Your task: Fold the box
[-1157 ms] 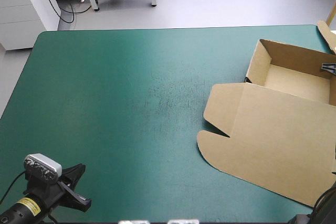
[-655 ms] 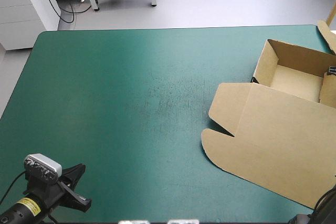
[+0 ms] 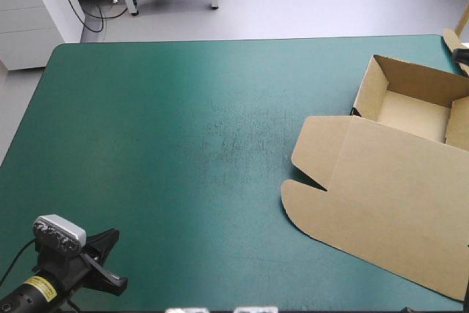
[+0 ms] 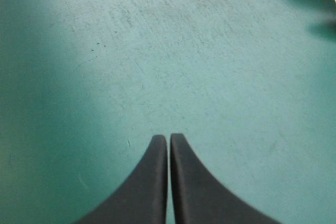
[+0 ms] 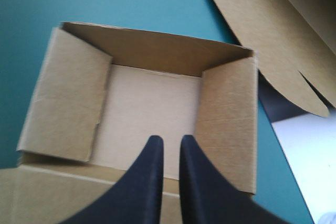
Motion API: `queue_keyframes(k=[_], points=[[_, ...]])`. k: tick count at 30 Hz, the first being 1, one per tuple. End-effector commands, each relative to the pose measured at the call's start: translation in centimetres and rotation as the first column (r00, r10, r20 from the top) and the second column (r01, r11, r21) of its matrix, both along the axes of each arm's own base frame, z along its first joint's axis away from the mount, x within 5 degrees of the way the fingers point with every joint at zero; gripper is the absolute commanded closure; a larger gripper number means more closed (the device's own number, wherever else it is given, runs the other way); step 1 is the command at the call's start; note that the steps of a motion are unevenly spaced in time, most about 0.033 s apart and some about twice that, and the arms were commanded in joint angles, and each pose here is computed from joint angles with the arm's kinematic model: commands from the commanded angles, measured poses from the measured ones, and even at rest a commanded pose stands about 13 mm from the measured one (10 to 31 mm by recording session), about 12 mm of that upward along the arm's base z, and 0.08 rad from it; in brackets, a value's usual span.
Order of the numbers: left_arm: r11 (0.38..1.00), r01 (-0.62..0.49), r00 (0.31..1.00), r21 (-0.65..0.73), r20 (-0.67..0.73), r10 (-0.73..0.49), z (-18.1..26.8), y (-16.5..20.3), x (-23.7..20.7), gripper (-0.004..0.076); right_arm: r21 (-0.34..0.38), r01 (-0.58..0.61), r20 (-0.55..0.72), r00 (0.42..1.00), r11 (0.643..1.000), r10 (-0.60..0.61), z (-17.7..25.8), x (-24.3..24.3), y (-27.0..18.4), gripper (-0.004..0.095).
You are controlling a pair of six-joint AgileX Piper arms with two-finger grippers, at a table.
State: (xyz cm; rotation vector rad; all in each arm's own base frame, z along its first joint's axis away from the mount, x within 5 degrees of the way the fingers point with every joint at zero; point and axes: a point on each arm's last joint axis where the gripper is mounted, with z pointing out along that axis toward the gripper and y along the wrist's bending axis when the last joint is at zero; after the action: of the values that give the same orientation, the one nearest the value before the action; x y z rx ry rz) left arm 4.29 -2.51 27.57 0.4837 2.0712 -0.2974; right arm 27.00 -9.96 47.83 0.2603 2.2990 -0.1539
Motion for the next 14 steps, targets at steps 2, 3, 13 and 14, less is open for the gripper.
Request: queue_keyframes(k=[2, 3, 13, 14], points=[[0.998, -0.020, 0.998, -0.063, 0.055, 0.024, 1.2, -0.1, 0.3, 0.0731, -0.059, -0.163, 0.128, 0.977, 0.985, 0.169, 2.8, -4.1, 5.4, 0.0920], [0.998, -0.022, 0.998, -0.066, 0.053, 0.026, 1.3, -0.1, 0.3, 0.0731, -0.065, -0.200, 0.127, 0.970, 0.978, 0.207, 2.7, -4.8, 6.5, 0.0920], [0.996, -0.037, 0.998, -0.077, 0.042, 0.040, 1.2, -0.1, 0.3, 0.0731, -0.070, -0.457, 0.119, 0.879, 0.887, 0.463, -1.6, -10.7, 12.3, 0.0920], [0.996, -0.039, 0.998, -0.083, 0.041, 0.043, 1.3, -0.1, 0.3, 0.0731, -0.069, -0.469, 0.119, 0.872, 0.880, 0.474, -2.4, -11.2, 12.5, 0.0920]])
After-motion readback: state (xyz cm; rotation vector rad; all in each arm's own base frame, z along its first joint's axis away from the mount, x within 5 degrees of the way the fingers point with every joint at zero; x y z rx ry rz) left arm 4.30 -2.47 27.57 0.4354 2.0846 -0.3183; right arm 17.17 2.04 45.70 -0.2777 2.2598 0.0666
